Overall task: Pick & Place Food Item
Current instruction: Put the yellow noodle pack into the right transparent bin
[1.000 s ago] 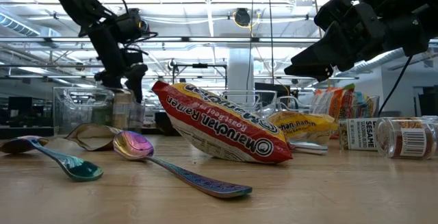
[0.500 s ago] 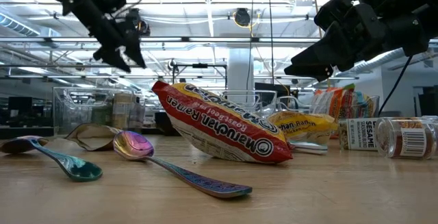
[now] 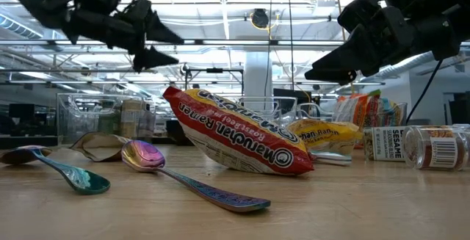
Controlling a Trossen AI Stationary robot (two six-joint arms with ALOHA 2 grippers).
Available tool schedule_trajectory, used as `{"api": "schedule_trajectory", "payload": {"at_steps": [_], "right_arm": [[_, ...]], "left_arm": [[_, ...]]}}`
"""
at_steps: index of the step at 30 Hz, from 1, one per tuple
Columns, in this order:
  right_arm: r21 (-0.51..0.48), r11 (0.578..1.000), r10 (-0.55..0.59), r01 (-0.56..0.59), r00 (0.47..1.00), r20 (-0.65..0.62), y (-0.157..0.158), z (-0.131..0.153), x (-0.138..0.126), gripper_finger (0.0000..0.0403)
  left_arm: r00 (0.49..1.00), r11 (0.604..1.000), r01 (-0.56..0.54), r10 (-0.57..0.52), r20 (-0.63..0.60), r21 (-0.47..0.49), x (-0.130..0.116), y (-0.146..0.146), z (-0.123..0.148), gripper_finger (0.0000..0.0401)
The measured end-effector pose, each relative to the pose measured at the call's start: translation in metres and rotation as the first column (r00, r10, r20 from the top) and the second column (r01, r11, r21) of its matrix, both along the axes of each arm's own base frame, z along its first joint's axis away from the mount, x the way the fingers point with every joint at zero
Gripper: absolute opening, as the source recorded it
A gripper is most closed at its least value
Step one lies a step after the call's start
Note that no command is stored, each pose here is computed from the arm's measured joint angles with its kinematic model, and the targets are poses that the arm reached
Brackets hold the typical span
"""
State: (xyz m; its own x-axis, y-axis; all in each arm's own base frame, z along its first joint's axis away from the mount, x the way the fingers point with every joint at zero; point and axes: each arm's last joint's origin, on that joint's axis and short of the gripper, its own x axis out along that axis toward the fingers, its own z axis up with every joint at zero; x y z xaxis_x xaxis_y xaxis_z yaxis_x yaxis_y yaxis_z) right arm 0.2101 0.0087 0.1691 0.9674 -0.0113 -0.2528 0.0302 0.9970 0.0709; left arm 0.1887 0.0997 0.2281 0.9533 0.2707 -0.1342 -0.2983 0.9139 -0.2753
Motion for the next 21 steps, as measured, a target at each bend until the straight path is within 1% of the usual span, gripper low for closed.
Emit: {"api": "schedule_trajectory", "payload": {"at_steps": [3, 5, 8, 11, 14, 16, 18, 21], "right_arm": [[0.000, 1.000, -0.003, 0.003, 1.000, 0.011, 0.000, 0.001, 0.000, 0.0212], [-0.007, 0.999, -0.034, 0.035, 0.999, 0.029, -0.001, 0.003, 0.001, 0.0212], [-0.032, 0.993, -0.112, 0.114, 0.991, 0.071, -0.004, 0.007, 0.001, 0.0212], [-0.088, 0.981, -0.163, 0.175, 0.978, 0.130, -0.007, 0.012, 0.002, 0.0212], [-0.120, 0.974, -0.167, 0.192, 0.968, 0.189, -0.011, 0.018, 0.002, 0.0212], [-0.122, 0.971, -0.175, 0.206, 0.959, 0.222, -0.013, 0.022, 0.003, 0.0212], [-0.117, 0.969, -0.183, 0.215, 0.953, 0.242, -0.014, 0.024, 0.003, 0.0212], [-0.108, 0.969, -0.189, 0.222, 0.948, 0.256, -0.015, 0.025, 0.003, 0.0212]], "left_arm": [[0.993, 0.997, 0.020, -0.028, 0.112, 0.074, 0.005, -0.016, -0.008, 0.0353], [0.990, 0.993, 0.015, -0.032, 0.138, 0.120, 0.008, -0.024, -0.011, 0.0350], [0.994, 0.985, 0.000, -0.020, 0.110, 0.173, 0.015, -0.034, -0.014, 0.0347], [0.997, 0.979, -0.020, 0.004, 0.080, 0.204, 0.022, -0.041, -0.019, 0.0345], [0.995, 0.980, -0.033, 0.015, 0.094, 0.198, 0.027, -0.046, -0.022, 0.0347], [0.988, 0.985, -0.036, 0.010, 0.157, 0.166, 0.031, -0.047, -0.020, 0.0348], [0.975, 0.993, -0.035, 0.009, 0.221, 0.115, 0.033, -0.048, -0.019, 0.0349], [0.963, 0.996, -0.034, 0.011, 0.269, 0.083, 0.035, -0.048, -0.018, 0.0349]]}}
